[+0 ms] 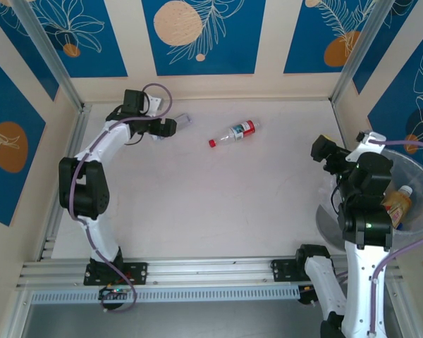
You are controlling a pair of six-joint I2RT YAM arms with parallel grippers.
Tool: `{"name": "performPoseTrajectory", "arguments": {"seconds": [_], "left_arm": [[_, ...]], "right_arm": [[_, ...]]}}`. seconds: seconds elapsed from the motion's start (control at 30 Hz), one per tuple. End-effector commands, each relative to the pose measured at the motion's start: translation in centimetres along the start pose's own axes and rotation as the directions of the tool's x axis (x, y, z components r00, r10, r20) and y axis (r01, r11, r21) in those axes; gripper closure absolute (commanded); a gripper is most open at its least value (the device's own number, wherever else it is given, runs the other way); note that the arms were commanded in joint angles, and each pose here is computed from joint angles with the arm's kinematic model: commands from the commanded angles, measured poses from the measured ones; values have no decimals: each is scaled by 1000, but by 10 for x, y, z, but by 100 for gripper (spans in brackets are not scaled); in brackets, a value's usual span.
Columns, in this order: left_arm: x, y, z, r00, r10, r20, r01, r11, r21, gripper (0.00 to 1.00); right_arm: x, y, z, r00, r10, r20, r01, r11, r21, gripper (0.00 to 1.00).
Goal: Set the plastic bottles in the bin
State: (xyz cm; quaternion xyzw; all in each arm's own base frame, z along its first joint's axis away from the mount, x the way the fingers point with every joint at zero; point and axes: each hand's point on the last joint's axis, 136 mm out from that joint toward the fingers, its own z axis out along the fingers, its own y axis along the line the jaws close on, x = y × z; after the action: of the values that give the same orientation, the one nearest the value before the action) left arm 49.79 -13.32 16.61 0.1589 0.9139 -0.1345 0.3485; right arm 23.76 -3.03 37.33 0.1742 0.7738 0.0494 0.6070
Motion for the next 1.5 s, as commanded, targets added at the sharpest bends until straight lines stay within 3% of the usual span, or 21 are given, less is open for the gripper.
{"name": "performPoseTrajectory", "arguments": {"seconds": [0.0, 0.33, 0.73, 1.0, 1.27, 1.47], "left_arm": [[2, 17, 10, 990, 139, -27, -140, 989, -48, 1], [17, 34, 34, 972, 220, -88, -223, 975, -25, 1], [18, 46, 78, 961, 249, -122, -240, 967, 83, 1], [23, 54, 110, 973, 162, -163, -146, 984, 102, 3], [63, 54, 120, 947, 138, -288, -110, 987, 114, 15], [67, 56, 126, 947, 119, -299, -91, 990, 104, 28]], "right_arm": [[3, 39, -1, 998, -24, -54, 13, 980, -201, 1], [14, 76, 6, 991, -93, -94, 55, 936, -346, 1], [15, 76, 2, 986, -135, -93, 102, 949, -299, 1], [12, 75, -3, 988, -127, -84, 98, 953, -287, 1], [11, 71, -2, 987, -141, -77, 116, 958, -261, 1], [12, 75, -2, 987, -142, -75, 116, 954, -277, 1]]}}
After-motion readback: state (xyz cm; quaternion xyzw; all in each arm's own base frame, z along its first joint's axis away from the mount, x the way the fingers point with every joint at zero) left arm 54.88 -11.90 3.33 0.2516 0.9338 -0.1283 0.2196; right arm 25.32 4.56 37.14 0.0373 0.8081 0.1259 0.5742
